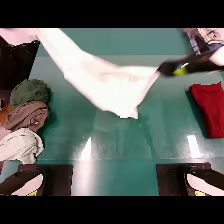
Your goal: Fold the shirts.
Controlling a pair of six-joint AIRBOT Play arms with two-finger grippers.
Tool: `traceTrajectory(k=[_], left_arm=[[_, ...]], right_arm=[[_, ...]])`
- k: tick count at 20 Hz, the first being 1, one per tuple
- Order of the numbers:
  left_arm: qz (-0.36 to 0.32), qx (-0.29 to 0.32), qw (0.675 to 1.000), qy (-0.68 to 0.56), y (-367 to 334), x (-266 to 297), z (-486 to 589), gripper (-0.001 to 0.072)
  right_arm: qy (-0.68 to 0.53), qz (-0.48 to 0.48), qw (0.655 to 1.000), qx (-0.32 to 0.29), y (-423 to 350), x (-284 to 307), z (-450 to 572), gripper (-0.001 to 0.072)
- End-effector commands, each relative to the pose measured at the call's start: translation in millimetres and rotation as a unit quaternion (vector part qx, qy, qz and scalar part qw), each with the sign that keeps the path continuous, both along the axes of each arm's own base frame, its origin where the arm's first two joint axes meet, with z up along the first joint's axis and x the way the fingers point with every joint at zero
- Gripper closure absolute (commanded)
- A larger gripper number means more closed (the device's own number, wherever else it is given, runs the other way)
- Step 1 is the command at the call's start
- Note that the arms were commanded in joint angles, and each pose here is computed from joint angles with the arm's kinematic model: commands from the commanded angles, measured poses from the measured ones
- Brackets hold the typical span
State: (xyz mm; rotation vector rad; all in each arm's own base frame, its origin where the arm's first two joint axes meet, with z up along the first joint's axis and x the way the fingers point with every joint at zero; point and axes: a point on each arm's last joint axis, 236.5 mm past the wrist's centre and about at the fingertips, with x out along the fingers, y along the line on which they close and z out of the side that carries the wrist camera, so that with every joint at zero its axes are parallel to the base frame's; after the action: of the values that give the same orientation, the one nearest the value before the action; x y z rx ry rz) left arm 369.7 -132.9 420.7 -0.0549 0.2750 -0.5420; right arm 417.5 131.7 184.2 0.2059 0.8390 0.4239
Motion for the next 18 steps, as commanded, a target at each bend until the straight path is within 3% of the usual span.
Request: traceTrajectory(k=[1,6,11,14,18], left_arm=[[0.020,-0.013,0.989,-0.143,13,-48,105,0.0683],[0.031,-0.082,0.947,-0.308,24,-144,202,0.0683],[0.019,-0.115,0.917,-0.383,28,-220,239,0.0684],[0.024,-0.104,0.925,-0.364,27,-203,230,0.0684],[0.037,-0.090,0.960,-0.261,24,-112,170,0.0684]], right_arm=[[-0.195,-0.067,0.979,0.001,-55,-28,166,0.0701],[-0.361,-0.112,0.926,-0.011,-84,-112,299,0.0702],[-0.430,-0.169,0.885,-0.049,-114,-159,358,0.0702],[-0.370,-0.190,0.908,-0.050,-131,-139,335,0.0703],[-0.155,-0.157,0.975,-0.016,-126,-72,208,0.0703]])
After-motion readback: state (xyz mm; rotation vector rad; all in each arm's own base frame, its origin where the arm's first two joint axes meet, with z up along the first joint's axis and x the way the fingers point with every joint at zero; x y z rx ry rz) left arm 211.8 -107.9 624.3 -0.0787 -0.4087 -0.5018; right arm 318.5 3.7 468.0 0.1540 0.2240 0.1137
